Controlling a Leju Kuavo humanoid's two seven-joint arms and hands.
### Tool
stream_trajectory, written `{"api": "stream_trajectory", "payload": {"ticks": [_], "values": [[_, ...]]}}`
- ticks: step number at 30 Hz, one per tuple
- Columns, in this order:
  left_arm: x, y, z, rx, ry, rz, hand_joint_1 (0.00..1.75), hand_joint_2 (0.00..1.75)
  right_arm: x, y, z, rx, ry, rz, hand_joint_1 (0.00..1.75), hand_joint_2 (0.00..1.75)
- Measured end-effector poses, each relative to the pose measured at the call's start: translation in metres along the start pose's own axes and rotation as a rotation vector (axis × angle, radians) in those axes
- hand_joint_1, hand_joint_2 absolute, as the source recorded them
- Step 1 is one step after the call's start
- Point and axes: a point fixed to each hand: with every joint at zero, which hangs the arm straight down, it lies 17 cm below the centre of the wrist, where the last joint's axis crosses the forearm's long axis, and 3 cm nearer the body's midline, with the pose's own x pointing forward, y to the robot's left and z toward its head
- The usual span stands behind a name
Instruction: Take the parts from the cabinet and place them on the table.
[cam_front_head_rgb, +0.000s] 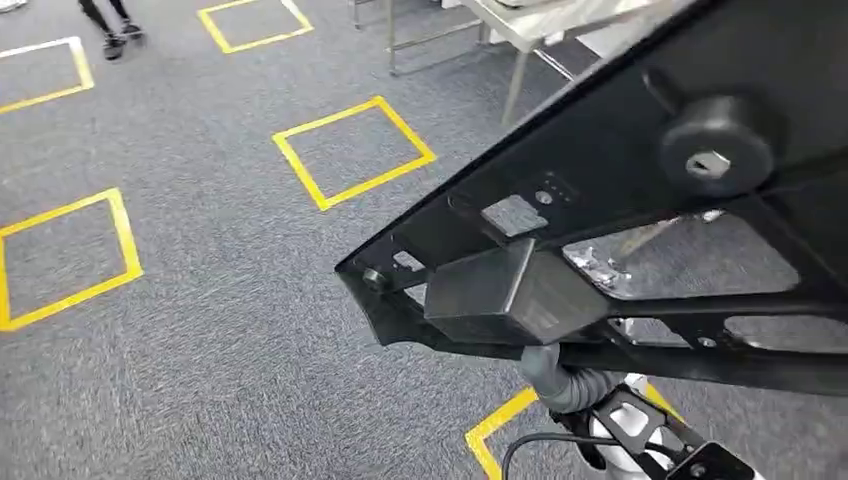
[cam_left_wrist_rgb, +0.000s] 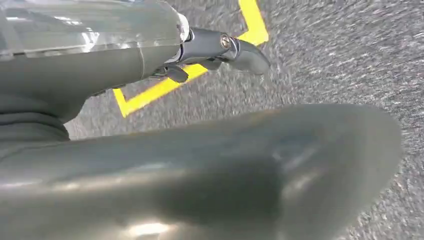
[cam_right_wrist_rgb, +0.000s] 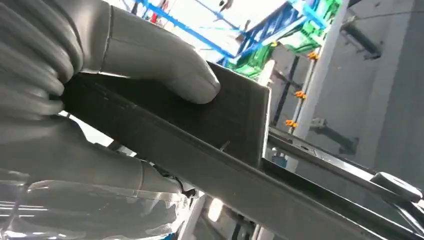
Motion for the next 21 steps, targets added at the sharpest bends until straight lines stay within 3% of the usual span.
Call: {"api": "stream_trajectory", "payload": {"ticks": [21], "values": [[-0.0011, -0.0029, 0.0007, -0.012, 0.0, -0.006, 0.0, 0.0, -0.0036, -0.0006, 0.0032, -0.02, 0.014, -0.003, 1.75, 1.75]]}}
